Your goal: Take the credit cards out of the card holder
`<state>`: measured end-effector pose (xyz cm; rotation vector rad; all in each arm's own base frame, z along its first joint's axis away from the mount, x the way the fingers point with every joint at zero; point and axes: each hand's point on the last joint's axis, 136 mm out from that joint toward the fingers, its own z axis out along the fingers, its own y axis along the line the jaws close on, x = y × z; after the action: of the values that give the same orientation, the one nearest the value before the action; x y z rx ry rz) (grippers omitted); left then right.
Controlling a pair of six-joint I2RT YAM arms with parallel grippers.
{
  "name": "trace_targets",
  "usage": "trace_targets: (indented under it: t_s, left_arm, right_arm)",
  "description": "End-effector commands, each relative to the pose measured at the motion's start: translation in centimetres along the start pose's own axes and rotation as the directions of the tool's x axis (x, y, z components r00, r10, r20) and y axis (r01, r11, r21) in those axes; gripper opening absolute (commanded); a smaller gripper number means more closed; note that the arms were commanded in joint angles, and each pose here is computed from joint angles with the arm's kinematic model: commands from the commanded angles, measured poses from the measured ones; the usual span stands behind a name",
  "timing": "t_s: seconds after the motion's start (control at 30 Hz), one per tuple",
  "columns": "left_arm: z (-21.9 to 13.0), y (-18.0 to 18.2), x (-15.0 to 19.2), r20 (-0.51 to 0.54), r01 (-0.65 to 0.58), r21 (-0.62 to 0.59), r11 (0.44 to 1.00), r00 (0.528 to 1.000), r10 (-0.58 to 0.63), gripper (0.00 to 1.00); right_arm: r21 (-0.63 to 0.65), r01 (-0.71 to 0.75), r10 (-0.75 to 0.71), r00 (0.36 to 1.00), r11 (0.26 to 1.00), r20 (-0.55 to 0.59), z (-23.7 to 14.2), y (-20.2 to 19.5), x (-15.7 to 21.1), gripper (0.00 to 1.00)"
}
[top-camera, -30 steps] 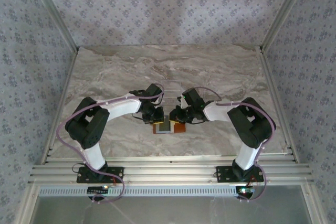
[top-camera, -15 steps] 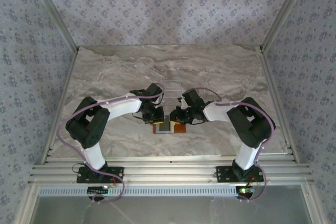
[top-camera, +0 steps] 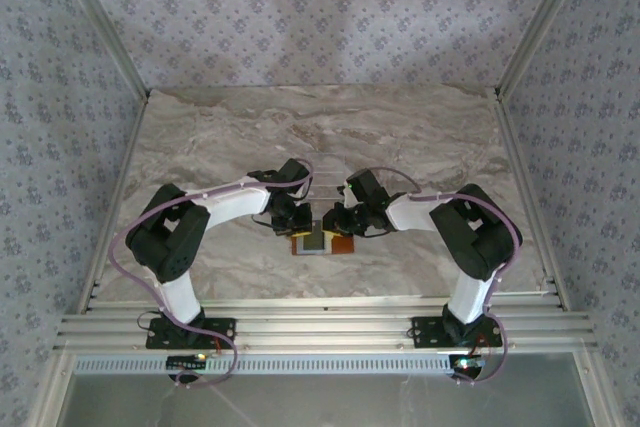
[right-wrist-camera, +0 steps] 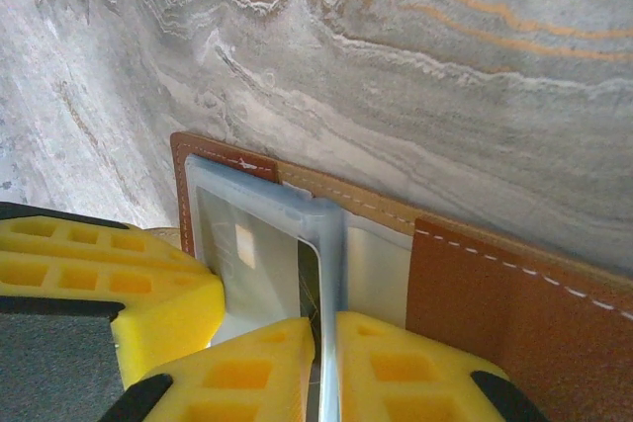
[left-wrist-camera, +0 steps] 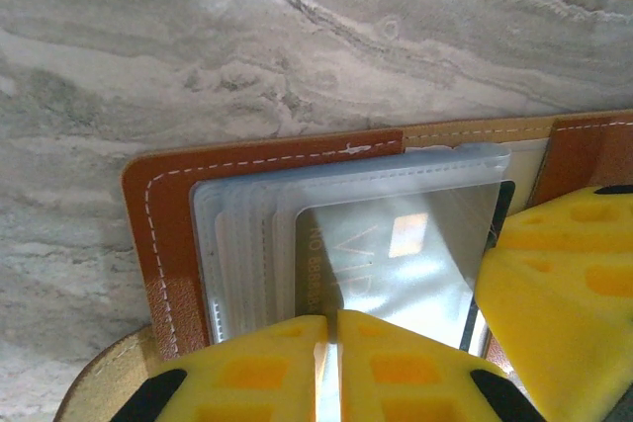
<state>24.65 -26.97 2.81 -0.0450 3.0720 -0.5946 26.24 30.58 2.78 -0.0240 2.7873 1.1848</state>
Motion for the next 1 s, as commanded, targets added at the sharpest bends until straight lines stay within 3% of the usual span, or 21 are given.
trace_targets:
  t_s: [0.0, 0.2, 0.73, 0.97]
  left_arm:
    - [1.9, 2.4, 1.0, -0.045, 0.010, -0.094, 0.996, 0.999, -0.014, 0.14]
    - [1.6, 2.6, 1.2, -0.042, 0.010, -0.106, 0.994, 0.999, -0.014, 0.15]
    - [1.2, 2.7, 1.2, -0.034, 0.012, -0.115, 0.993, 0.999, -0.016, 0.16]
    - [0.9, 2.2, 1.0, -0.026, 0.007, -0.097, 0.995, 1.000, -0.009, 0.21]
  right_arm:
    - [0.017, 0.003, -0.002, 0.998, 1.000, -0.056, 1.0, -0.3, 1.3, 0.13]
    - [0.066, -0.002, 0.004, 0.999, 0.998, -0.034, 0.4, -1.2, 1.3, 0.07]
    - [0.113, -0.028, 0.024, 0.999, 0.993, 0.031, -1.6, -2.6, 0.5, 0.03]
    - [0.041, -0.005, 0.005, 1.000, 0.999, 0.010, -1.0, -0.9, 0.6, 0.14]
